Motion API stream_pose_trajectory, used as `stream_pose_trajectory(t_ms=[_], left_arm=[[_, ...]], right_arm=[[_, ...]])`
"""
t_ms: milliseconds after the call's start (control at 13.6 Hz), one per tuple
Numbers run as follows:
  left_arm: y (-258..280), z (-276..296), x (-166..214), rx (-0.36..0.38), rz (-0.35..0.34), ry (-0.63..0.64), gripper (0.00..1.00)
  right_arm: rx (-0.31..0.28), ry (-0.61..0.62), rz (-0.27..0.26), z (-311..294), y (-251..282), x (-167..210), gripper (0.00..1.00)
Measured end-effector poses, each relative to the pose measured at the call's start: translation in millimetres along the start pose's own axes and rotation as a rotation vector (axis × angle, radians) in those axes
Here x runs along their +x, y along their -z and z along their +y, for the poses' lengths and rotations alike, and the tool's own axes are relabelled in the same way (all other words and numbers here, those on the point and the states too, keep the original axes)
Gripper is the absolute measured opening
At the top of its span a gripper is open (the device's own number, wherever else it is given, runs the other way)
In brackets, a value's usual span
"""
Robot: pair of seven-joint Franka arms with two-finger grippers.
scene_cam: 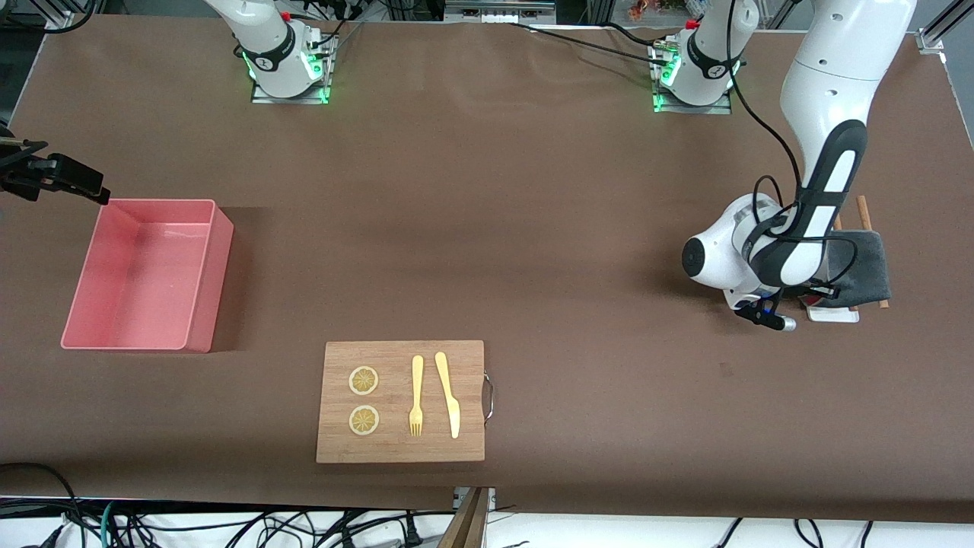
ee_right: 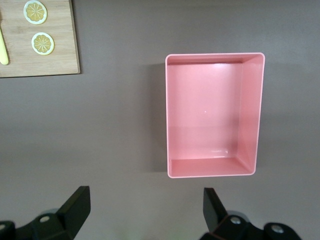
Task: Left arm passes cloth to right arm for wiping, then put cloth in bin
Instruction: 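Close the left gripper on the cloth edge and lift it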
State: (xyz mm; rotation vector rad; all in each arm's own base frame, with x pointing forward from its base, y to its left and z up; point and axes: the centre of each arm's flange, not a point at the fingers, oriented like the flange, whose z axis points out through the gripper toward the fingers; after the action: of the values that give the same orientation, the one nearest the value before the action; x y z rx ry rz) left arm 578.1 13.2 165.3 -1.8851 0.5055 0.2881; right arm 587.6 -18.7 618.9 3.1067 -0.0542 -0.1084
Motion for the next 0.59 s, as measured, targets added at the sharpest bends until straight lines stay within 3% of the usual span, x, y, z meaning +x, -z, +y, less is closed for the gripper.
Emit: stream_pose_trajectory(t_ms=[367,588], left_arm=[[10.3,-26.8,6.4,-0.008,0.014,0.031,0.02],[24.4,-63.3,13.7,-0.099,0.003,-0.004,0.02]], right_arm=[[0.0,0.002,0.0,0.0,0.0,0.0,1.0],[0.0,0.002,0.0,-0.1,0.0,0.0,1.0]])
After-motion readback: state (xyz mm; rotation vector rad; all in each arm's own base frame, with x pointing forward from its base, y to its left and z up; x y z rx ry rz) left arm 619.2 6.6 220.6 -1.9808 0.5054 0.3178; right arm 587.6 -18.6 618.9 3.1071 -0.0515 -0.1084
